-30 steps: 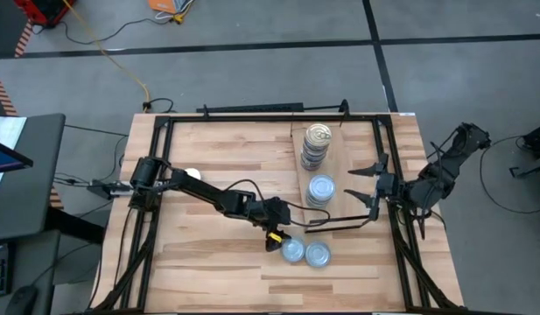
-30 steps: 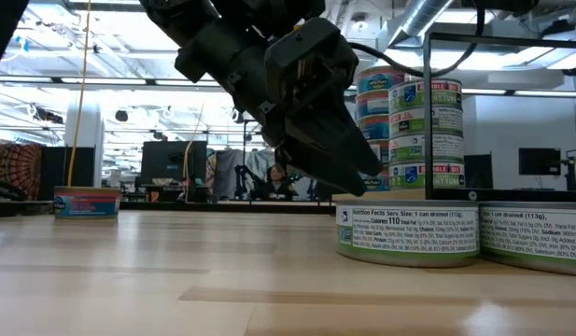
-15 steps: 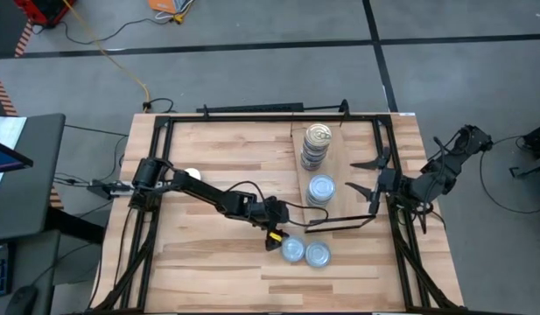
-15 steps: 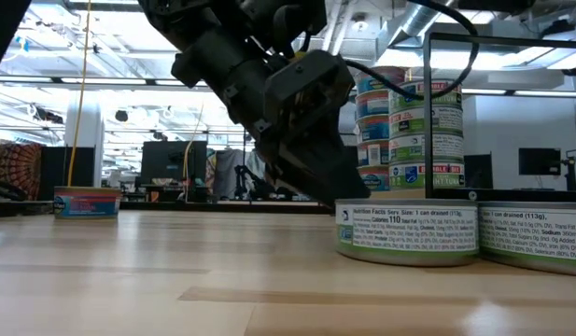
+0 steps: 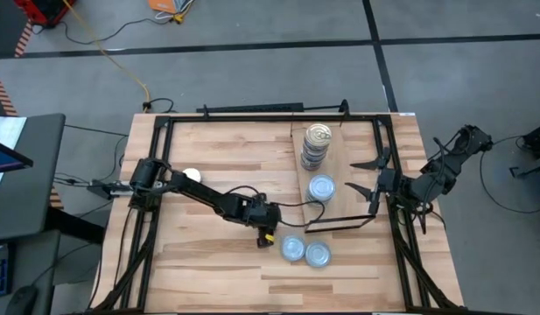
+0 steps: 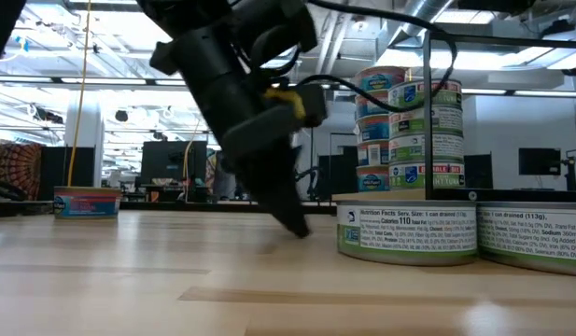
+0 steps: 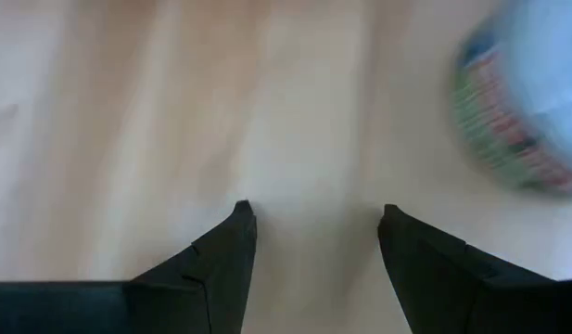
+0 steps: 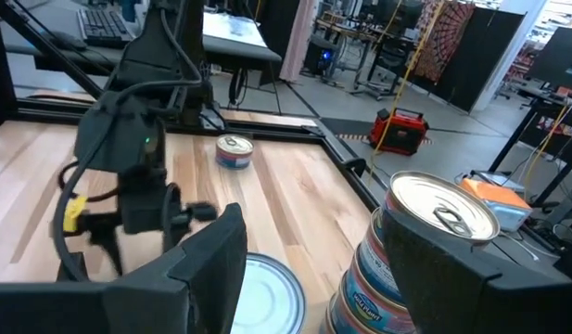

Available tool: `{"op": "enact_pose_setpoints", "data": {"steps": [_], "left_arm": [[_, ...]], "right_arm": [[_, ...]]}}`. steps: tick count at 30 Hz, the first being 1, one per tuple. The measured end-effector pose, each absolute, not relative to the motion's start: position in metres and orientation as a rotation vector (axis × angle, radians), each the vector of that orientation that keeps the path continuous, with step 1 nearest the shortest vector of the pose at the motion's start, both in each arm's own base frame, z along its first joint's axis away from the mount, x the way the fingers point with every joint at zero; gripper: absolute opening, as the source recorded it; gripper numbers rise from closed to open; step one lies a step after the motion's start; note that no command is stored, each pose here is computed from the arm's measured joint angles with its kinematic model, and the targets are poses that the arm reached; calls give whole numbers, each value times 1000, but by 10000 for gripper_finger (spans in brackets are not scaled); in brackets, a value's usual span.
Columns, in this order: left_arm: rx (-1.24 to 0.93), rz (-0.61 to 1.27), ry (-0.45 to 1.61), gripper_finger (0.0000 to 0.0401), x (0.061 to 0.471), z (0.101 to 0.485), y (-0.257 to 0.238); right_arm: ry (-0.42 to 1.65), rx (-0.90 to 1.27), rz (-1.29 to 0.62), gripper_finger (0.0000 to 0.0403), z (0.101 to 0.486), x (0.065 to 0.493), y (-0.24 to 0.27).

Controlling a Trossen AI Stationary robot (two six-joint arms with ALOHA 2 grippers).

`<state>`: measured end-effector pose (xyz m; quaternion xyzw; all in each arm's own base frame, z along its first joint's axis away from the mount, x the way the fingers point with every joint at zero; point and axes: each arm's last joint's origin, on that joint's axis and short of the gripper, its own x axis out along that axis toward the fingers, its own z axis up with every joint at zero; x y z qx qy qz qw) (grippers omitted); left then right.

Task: Stack canned seafood by type on shelf
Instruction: Stack the green tuna can on top of the other green tuna can on the shelf

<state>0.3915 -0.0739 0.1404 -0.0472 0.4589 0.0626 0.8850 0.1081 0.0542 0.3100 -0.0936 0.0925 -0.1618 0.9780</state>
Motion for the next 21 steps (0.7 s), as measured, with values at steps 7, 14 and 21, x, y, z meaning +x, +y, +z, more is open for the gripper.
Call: {"op": "enact_pose_setpoints", "data": {"steps": [7,14,21], "left_arm": [[-256,54,859,205,390,172,-76],[-424,-25,738,201,400,173,-98],[-366,76,685,201,396,174,-114]], "right_arm": [[187,-188,-326,277,310,108,54],[188,-185,-326,277,310,108,54],[169,-152,-276,277,312,109,56]]}}
